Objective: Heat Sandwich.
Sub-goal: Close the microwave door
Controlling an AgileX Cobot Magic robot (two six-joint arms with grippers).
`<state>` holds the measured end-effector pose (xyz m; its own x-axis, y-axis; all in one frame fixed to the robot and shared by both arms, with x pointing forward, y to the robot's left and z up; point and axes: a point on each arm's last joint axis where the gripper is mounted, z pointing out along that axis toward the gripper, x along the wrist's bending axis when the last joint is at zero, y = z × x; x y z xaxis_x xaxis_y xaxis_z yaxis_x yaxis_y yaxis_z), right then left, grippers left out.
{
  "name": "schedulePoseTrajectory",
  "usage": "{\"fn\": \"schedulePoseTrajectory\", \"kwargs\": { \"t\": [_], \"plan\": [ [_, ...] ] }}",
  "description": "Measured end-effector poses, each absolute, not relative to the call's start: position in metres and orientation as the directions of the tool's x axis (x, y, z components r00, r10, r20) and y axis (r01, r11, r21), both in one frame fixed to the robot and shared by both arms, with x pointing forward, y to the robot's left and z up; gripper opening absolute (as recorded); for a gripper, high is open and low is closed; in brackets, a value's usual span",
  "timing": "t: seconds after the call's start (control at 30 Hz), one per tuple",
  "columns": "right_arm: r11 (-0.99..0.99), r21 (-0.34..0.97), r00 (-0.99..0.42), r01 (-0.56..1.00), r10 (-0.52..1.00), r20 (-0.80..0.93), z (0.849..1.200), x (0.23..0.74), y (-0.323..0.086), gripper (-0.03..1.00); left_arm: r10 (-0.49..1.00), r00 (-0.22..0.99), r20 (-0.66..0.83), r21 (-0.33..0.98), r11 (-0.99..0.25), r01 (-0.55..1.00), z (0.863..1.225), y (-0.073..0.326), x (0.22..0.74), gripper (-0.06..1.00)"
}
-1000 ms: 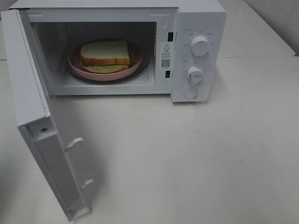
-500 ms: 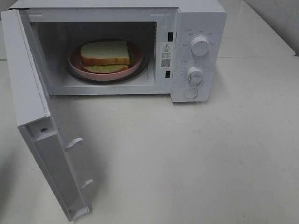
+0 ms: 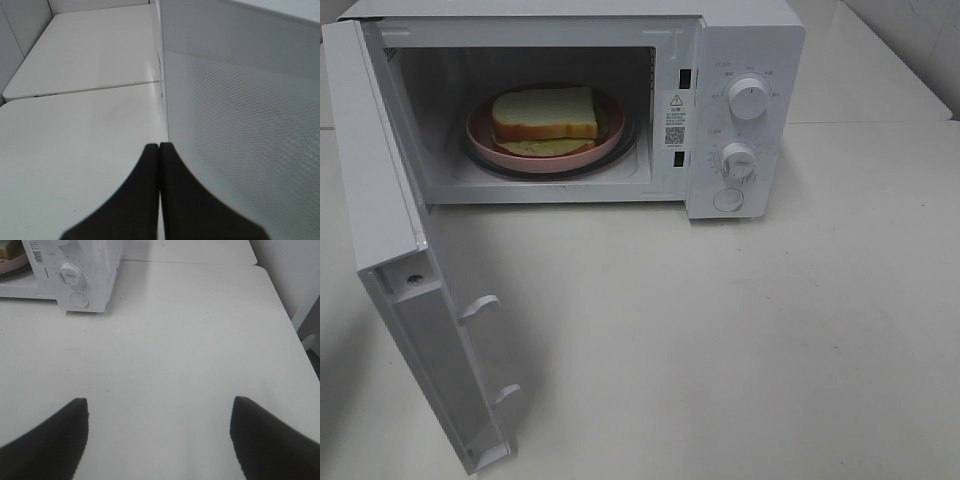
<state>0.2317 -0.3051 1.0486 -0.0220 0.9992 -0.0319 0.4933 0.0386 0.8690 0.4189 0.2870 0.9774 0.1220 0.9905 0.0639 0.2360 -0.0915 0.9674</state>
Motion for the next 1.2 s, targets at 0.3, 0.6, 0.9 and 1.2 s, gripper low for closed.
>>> {"fn": "schedulePoseTrajectory", "kwargs": {
  "t": [0.3,0.6,0.9,1.2],
  "plan": [
    [0.039,0.869,-0.022,0.493,0.999,-0.032,1.049,0.232,-0.305,0.76,0.963,0.248,0.102,0.965,-0.157,0.209,0.972,0.268,0.433,0.0],
    [0.039,0.869,-0.022,0.493,0.999,-0.032,1.049,0.232,-0.305,0.76,0.949,0.309,0.056,0.97,-0.125,0.211,0.965,0.259,0.449,0.0],
    [0.039,0.869,-0.022,0.493,0.999,-0.032,1.049,0.232,-0.305,0.76,0.93,0.368,0.011,0.972,-0.097,0.216,0.961,0.249,0.465,0.0],
    [0.039,0.869,-0.022,0.493,0.999,-0.032,1.049,0.232,-0.305,0.76,0.896,0.445,-0.013,0.971,-0.094,0.218,0.956,0.225,0.479,0.0]
  ]
}}
